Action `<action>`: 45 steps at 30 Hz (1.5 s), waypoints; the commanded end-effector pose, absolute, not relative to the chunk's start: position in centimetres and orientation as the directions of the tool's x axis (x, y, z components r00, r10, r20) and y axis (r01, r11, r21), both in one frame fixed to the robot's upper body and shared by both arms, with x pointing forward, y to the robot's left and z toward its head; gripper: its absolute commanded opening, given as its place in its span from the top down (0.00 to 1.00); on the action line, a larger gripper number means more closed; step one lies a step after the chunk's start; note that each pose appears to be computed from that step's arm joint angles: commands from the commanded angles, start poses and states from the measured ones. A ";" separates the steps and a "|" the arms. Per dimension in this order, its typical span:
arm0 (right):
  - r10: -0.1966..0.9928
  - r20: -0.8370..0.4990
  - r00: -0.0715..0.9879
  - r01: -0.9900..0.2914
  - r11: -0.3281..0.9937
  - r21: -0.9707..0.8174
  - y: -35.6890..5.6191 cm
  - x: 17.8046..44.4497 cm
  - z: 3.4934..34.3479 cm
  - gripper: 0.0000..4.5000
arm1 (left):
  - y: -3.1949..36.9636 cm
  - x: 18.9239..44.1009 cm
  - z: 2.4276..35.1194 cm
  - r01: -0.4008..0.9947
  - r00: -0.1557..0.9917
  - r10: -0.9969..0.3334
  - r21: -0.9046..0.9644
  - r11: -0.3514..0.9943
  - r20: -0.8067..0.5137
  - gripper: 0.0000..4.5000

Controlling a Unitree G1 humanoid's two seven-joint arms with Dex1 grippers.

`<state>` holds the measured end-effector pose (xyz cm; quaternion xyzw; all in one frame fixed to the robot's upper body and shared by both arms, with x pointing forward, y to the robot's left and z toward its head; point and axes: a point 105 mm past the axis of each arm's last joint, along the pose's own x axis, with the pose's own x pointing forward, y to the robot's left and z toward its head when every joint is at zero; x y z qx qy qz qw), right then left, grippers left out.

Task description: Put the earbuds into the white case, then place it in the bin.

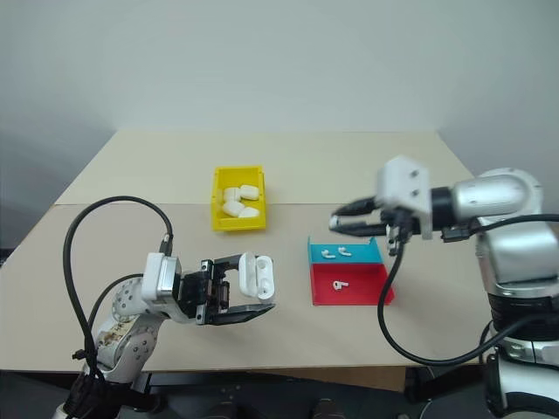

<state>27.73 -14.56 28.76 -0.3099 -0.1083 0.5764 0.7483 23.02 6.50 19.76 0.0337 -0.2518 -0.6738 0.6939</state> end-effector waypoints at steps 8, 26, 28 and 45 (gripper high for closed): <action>0.954 0.298 0.014 -0.871 0.158 -0.466 -12.5 22.2 32.1 0.73 | 5.2 23.5 21.8 0.913 -0.142 -0.942 0.409 -0.005 0.305 0.38; 0.965 0.225 -0.136 -0.867 -0.006 -0.499 -7.8 22.2 28.0 0.73 | 5.5 23.1 22.0 0.911 -0.144 -0.939 0.411 -0.003 0.312 0.38; 0.967 0.218 -0.132 -0.867 -0.006 -0.499 -7.8 22.4 27.7 0.73 | 5.7 23.0 22.0 0.911 -0.144 -0.939 0.412 -0.003 0.312 0.38; 0.982 0.158 -0.106 -0.875 -0.017 -0.484 -8.0 23.0 26.0 0.73 | 5.3 23.0 22.0 0.910 -0.139 -0.939 0.415 0.004 0.314 0.38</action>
